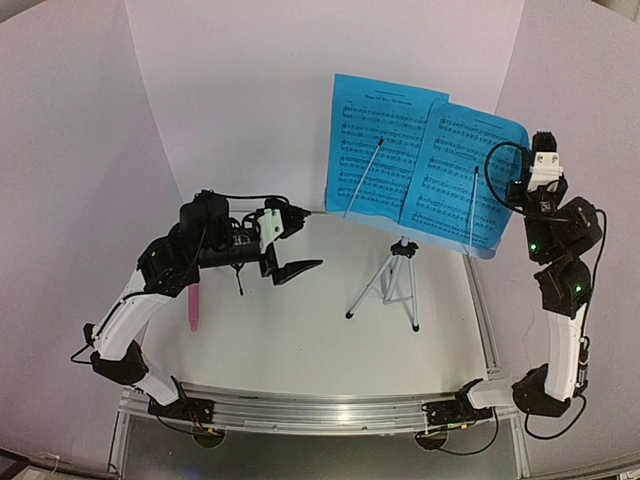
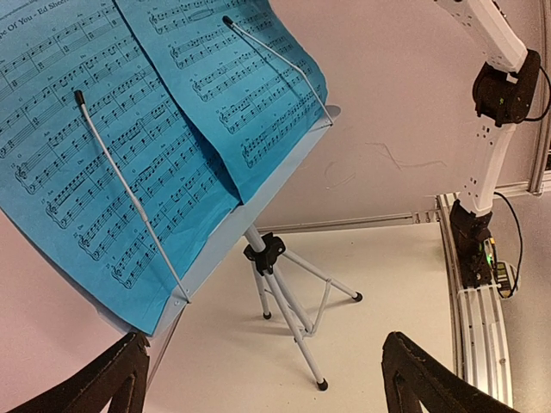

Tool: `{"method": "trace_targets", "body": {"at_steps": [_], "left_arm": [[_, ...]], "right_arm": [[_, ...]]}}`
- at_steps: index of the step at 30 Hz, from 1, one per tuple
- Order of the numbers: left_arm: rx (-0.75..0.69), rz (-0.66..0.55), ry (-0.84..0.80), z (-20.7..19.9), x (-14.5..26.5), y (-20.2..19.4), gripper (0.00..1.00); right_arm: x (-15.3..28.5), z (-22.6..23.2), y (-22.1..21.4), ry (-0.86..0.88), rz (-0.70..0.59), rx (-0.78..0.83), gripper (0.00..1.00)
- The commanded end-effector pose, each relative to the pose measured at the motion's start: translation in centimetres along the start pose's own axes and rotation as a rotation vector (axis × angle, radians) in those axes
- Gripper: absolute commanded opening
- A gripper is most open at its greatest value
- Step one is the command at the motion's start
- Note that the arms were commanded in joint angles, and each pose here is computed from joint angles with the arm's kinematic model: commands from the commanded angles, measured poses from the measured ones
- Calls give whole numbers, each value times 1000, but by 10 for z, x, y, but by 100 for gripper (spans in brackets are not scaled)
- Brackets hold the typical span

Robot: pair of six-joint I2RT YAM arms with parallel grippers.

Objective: Set up the instrument practice props

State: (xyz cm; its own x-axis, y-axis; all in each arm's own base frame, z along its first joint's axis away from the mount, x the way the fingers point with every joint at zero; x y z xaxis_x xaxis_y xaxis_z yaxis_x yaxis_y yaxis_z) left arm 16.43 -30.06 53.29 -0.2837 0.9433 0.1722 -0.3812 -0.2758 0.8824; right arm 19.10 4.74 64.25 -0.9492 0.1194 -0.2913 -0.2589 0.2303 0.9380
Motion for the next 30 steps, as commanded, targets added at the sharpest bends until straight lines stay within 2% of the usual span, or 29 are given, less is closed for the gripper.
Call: {"method": "trace_targets", "body": {"at_steps": [1,30], "left_arm": [[-21,-67,36,3,19,15,94],[-15,-62,30,2,20,14,94]], "right_arm": [[6,-13,13,-75,-61,-32,0],[13,-20,17,-86,-80,13,0]]}}
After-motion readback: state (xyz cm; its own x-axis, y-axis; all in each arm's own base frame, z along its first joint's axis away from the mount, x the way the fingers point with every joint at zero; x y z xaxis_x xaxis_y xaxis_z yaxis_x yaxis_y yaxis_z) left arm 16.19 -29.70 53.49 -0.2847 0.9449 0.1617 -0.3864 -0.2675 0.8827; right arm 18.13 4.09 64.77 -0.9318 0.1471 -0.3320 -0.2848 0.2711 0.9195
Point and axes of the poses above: each gripper's point midway between its finger pads, its own x axis back along the fingers, its own z axis along the line the jaws close on, y = z × x, the point moved 9 cm from there along x, back along the fingers, and after that the axes turned 5 degrees about -x, right-handed, at the moved point
